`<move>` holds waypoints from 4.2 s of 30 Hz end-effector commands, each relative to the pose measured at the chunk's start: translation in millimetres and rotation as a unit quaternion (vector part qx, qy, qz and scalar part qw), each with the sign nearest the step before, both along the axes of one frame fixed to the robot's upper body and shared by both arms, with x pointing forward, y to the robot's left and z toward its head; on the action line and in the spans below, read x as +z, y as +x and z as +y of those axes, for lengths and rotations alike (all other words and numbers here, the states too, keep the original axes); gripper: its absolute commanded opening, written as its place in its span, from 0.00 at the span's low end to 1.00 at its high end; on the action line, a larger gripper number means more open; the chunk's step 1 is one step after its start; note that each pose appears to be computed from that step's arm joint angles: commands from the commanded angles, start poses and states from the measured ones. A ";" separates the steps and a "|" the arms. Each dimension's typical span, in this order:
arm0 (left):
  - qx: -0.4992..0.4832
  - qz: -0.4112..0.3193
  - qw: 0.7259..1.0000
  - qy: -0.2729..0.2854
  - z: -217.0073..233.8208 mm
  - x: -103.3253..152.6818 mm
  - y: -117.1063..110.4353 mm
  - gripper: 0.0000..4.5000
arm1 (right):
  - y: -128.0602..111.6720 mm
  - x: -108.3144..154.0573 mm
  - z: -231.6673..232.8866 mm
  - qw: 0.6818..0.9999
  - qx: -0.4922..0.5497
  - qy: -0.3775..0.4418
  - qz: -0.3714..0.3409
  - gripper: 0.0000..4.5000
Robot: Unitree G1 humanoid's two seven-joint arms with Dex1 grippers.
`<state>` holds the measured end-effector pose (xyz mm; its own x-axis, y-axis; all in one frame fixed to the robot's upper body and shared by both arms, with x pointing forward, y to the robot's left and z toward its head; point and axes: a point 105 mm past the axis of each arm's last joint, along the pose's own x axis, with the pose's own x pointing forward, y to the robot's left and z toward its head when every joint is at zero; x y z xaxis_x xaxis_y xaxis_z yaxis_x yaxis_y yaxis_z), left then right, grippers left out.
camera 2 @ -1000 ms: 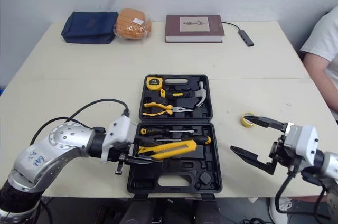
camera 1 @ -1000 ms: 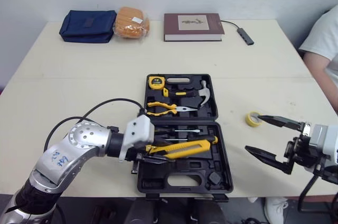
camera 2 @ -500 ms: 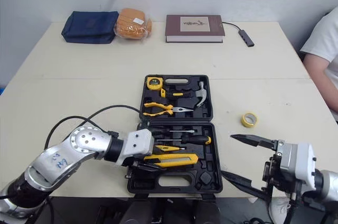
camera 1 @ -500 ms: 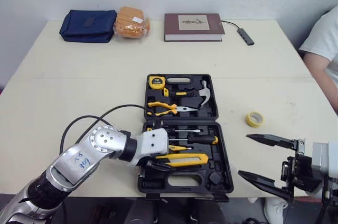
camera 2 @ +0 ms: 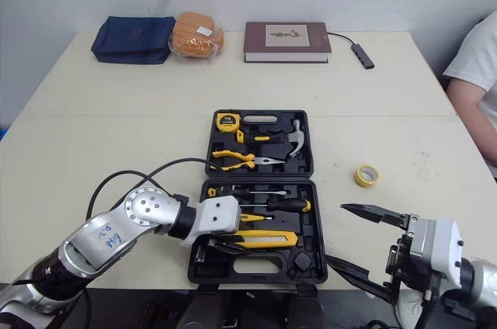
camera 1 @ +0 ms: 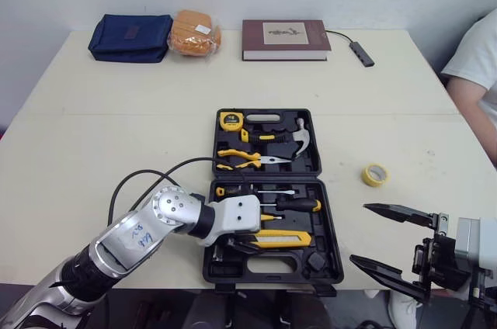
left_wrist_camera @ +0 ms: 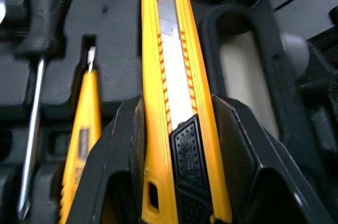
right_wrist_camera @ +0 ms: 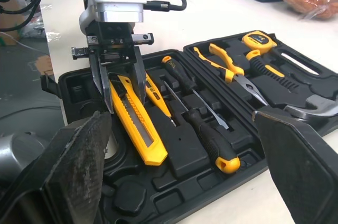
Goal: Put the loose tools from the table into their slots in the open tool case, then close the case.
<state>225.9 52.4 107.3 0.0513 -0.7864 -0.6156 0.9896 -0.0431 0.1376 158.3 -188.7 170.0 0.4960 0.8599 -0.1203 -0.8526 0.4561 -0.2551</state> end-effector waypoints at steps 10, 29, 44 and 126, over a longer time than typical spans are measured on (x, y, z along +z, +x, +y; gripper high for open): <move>-0.015 0.006 1.000 -0.009 -3.4 1.4 -4.5 0.28 | -1.7 -2.0 -7.3 1.000 -0.011 -0.007 -0.019 1.00; -0.092 -0.017 0.974 -0.204 -12.3 46.9 -14.3 0.73 | -1.7 -7.3 -10.1 1.000 -0.013 -0.014 -0.014 1.00; -0.101 -0.015 0.981 -0.163 -10.9 0.5 -1.9 0.02 | 0.7 -6.8 -18.0 0.998 -0.051 -0.038 -0.016 1.00; 0.588 -0.243 0.719 -0.277 316.2 31.1 32.3 0.99 | -1.1 -43.8 -226.0 0.805 -0.578 -0.028 -0.132 1.00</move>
<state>253.8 377.4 122.5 0.9935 -0.1047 0.0442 0.0979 0.9859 0.1360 153.6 -411.8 108.0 0.9796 -0.1918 0.0606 0.2002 0.9008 -0.3853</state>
